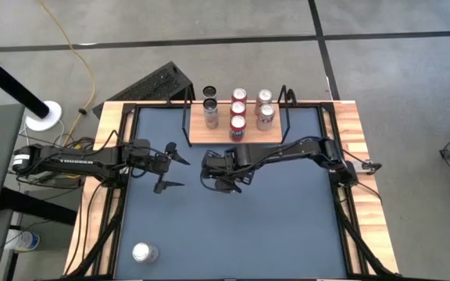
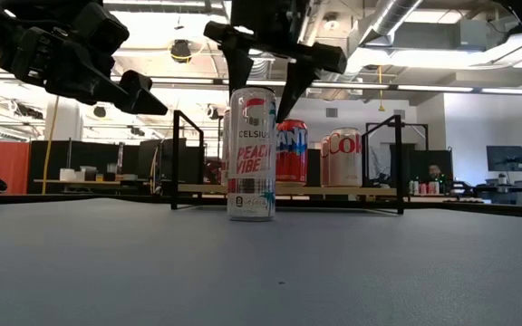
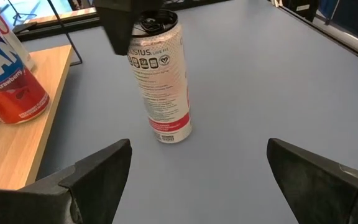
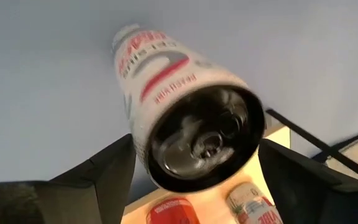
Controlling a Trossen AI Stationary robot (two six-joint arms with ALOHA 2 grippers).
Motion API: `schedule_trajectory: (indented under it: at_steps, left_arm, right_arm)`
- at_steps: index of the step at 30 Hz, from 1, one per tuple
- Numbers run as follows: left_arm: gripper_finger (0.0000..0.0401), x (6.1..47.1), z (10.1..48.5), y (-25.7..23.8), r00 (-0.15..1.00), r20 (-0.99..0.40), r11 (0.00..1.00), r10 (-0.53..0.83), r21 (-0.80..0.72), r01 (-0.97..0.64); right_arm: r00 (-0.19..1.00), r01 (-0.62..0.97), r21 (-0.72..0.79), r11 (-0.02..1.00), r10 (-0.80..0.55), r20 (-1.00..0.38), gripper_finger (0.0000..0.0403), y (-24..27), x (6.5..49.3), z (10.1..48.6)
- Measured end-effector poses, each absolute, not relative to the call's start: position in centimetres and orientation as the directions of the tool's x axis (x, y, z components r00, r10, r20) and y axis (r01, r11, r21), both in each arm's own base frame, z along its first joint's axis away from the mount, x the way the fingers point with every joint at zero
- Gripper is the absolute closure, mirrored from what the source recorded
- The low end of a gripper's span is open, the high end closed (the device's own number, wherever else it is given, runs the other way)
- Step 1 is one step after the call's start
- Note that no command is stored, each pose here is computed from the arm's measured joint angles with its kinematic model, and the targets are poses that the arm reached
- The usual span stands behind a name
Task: Place canned beverage on shelf
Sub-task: Put the black soda can on the shelf aligned with the other black soda can
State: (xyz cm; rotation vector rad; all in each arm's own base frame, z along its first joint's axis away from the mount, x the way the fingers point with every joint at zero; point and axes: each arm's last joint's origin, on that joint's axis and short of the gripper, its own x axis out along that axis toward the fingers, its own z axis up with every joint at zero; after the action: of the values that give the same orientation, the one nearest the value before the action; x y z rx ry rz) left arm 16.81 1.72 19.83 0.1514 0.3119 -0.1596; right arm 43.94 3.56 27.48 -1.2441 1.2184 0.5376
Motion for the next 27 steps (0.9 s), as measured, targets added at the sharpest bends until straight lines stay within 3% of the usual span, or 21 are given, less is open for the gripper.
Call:
schedule_trajectory:
  at_steps: [17, 27]
  left_arm:
    - [0.0037, 16.8, 19.8, 1.7, 0.939, -0.317, 0.976, -0.133, 0.123, 0.18]
    - [0.0037, 16.8, 19.8, 1.7, 0.939, -0.317, 0.976, -0.133, 0.122, 0.179]
  right_arm:
    - [0.297, -0.841, -0.394, 0.371, -0.292, -0.909, 0.0076, 3.4, 43.5, 27.4]
    - [0.216, -0.798, -0.354, 0.488, -0.316, -0.924, 0.0076, 3.2, 42.7, 27.3]
